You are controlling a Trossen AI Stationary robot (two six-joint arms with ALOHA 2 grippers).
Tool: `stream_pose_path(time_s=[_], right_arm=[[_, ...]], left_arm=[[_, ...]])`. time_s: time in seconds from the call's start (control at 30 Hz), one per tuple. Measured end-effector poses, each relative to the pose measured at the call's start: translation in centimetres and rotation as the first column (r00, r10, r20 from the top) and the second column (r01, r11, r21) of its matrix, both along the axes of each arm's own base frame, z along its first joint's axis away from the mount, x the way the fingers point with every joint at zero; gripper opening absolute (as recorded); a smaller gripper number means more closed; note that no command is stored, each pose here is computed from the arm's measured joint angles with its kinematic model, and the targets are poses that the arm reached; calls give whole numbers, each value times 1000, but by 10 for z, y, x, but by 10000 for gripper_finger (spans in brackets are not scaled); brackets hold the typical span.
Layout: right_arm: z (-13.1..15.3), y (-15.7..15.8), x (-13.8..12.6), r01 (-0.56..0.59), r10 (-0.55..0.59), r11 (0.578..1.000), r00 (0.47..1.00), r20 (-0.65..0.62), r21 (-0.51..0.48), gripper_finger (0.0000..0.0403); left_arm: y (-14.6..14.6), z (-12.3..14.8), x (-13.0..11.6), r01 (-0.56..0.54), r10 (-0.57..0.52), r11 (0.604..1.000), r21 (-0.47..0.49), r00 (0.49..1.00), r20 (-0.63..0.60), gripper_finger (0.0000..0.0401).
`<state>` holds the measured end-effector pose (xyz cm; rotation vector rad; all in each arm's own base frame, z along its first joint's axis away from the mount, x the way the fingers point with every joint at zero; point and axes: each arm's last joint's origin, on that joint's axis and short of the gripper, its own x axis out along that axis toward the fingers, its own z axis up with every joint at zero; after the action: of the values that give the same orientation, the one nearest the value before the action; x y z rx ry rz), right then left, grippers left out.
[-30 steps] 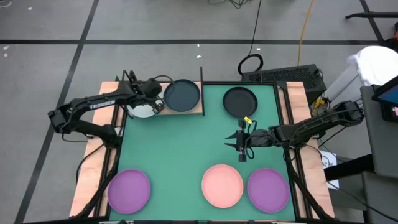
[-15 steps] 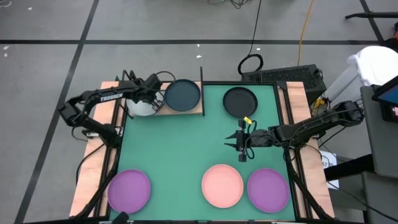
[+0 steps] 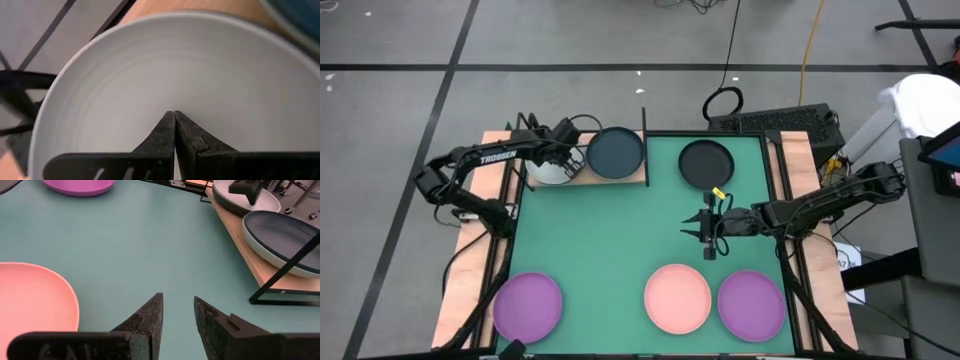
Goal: Place and stack plates onto a shelf
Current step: Adjust the gray plate on the shelf, then stack the pink plate on top of the gray plate on the shelf
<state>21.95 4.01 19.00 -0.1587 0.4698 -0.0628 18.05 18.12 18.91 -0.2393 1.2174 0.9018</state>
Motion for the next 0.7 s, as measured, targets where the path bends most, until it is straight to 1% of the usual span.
stream_pose_path(time_s=[0.07,0.17,0.33,0.4,0.5,0.57,0.7], right_arm=[[0,-1,0,31,-31,1000,999,4,1,93],[0,-2,0,76,-76,997,997,11,-6,93],[1,-4,0,137,-137,991,990,21,-9,93],[0,-4,-1,143,-143,990,990,11,-5,93],[-3,-5,-2,177,-177,984,984,-8,-5,93],[-4,-6,-3,192,-192,981,981,-20,3,93],[-5,-7,-4,208,-207,978,978,-36,19,93]], left_arm=[[-4,5,-1,-1,1,1000,21,1000,-3,1],[-14,19,-3,9,-10,998,58,1000,26,1],[-39,42,-3,64,-74,993,102,993,89,1],[-52,47,-1,95,-110,989,116,986,124,1],[-76,48,3,170,-192,977,128,964,186,1],[-93,43,4,221,-243,968,119,945,220,1],[-123,35,5,309,-334,942,130,896,294,1]])
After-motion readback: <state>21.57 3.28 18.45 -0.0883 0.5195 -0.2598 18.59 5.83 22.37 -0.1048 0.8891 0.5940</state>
